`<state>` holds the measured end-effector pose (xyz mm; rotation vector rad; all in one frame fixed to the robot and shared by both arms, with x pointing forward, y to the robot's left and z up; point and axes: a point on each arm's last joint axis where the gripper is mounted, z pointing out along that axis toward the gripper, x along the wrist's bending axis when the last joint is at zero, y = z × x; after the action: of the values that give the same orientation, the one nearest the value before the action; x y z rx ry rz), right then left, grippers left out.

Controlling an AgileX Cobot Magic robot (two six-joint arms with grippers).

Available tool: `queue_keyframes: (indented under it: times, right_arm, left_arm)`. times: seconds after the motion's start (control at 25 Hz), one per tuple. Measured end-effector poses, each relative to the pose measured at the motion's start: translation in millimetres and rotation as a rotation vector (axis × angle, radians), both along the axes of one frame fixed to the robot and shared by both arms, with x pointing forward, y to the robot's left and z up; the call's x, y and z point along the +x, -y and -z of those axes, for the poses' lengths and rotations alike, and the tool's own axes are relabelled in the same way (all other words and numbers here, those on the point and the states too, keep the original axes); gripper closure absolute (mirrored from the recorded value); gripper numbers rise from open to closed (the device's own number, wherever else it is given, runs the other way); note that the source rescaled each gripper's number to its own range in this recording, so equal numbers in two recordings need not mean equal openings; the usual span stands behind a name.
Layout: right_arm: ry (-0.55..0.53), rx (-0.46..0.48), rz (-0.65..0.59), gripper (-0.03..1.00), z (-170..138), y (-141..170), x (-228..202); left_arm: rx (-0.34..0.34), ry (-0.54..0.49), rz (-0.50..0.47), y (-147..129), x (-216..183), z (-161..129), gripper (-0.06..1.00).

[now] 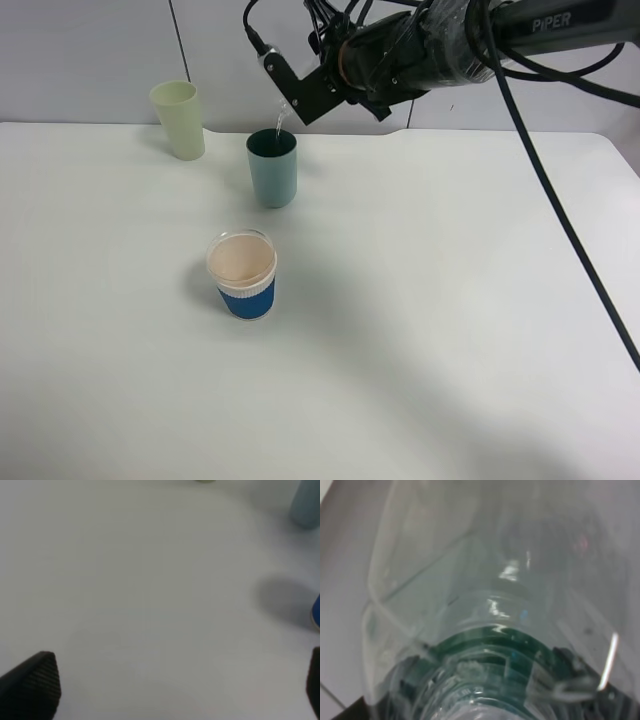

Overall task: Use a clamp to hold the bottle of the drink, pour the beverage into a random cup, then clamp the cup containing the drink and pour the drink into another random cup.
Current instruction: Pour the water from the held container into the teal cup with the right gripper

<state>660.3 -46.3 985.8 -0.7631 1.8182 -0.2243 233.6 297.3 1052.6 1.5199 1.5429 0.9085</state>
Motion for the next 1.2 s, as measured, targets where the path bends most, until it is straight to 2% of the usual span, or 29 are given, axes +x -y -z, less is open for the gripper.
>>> queue_keyframes:
  times: [0.52, 0.8, 0.92, 1.04, 1.2]
  right_arm:
    - [-0.002, -0.016, -0.026, 0.95, 0.5, -1.5, -0.6]
    - [0.018, -0.100, -0.062, 0.95, 0.5, -1.6, -0.6]
    - [0.017, -0.096, -0.060, 0.95, 0.5, -1.6, -0.6]
    - [-0.005, 0.000, -0.019, 0.95, 0.4, -1.6, -0.6]
    - [-0.108, 0.336, 0.141, 0.95, 2.3, -0.8, -1.3]
  left_arm:
    - [0.000, 0.000, 0.000, 0.0, 0.0, 0.0, -0.06]
    - [0.000, 0.000, 0.000, 0.0, 0.0, 0.0, -0.06]
    - [0.000, 0.000, 0.000, 0.0, 0.0, 0.0, -0.06]
    - [0.000, 0.000, 0.000, 0.0, 0.0, 0.0, -0.06]
    - [0.000, 0.000, 0.000, 0.0, 0.0, 0.0, -0.06]
